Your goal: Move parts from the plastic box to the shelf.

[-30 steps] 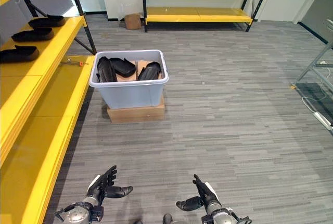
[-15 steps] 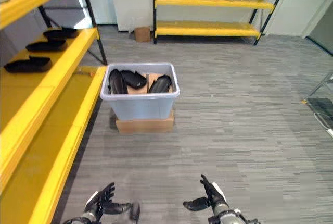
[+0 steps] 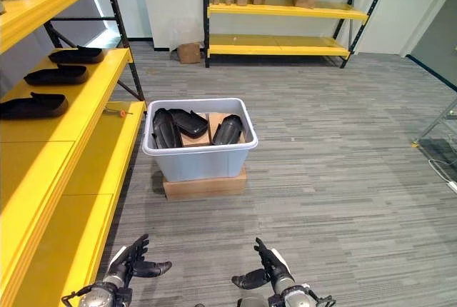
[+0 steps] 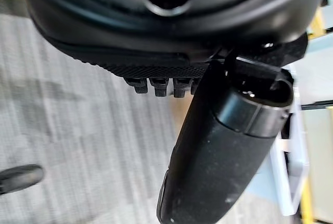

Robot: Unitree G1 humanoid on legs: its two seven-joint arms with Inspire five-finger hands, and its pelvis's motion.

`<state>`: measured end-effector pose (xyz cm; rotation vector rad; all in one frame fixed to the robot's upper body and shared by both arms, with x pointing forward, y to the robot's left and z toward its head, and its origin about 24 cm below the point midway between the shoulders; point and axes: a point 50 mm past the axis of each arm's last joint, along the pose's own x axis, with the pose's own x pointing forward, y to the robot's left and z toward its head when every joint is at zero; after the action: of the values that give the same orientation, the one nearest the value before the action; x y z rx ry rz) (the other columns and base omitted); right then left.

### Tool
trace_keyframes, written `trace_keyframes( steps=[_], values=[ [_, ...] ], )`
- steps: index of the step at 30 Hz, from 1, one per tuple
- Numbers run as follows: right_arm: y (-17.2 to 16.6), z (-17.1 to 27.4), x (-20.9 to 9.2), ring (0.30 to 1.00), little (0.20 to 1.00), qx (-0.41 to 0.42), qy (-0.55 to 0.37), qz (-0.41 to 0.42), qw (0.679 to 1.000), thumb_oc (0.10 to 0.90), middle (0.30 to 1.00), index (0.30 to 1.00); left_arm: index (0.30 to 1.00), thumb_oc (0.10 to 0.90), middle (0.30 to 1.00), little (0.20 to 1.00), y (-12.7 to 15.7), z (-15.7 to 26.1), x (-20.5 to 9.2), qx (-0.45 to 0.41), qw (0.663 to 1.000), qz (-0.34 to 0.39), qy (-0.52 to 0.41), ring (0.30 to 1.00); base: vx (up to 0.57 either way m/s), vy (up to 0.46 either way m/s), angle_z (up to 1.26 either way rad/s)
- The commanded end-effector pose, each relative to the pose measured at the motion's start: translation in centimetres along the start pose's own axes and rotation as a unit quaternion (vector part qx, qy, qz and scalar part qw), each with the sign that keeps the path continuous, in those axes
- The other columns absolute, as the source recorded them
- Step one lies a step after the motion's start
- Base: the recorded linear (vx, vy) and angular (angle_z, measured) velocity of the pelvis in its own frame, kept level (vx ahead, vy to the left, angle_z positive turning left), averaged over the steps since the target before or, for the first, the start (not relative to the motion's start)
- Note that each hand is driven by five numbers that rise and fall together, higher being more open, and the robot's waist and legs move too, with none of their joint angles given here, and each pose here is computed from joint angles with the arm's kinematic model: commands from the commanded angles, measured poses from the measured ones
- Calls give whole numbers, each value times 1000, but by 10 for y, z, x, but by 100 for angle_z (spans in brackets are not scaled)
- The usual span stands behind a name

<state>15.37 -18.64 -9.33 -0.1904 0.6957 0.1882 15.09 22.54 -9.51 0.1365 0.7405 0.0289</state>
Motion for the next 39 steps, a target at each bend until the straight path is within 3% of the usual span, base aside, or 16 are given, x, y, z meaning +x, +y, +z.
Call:
trace_keyframes(
  steps=[1, 15, 18, 39],
  values=[
    [-16, 44, 3, 1000, 1000, -28, -96, -17, 995, 900, 1000, 1000, 1000, 900, 1000, 1000, 4, 43, 3, -6, 995, -3, -101, 1000, 509, -206, 21],
    [-36, 43, 1, 1000, 1000, -50, -86, -35, 994, 900, 1000, 1000, 1000, 900, 1000, 1000, -8, 34, 4, -36, 996, -15, -84, 1000, 309, -214, 5],
    [-37, 33, -4, 1000, 1000, -48, -74, -41, 995, 900, 1000, 1000, 1000, 900, 1000, 1000, -3, 17, -1, -37, 998, -2, -57, 1000, 455, 140, -43],
    [-17, 32, 4, 1000, 1000, -33, -68, -16, 997, 900, 1000, 1000, 1000, 900, 1000, 1000, 6, 24, 1, -38, 997, 17, -63, 1000, 141, 128, -7]
  ],
)
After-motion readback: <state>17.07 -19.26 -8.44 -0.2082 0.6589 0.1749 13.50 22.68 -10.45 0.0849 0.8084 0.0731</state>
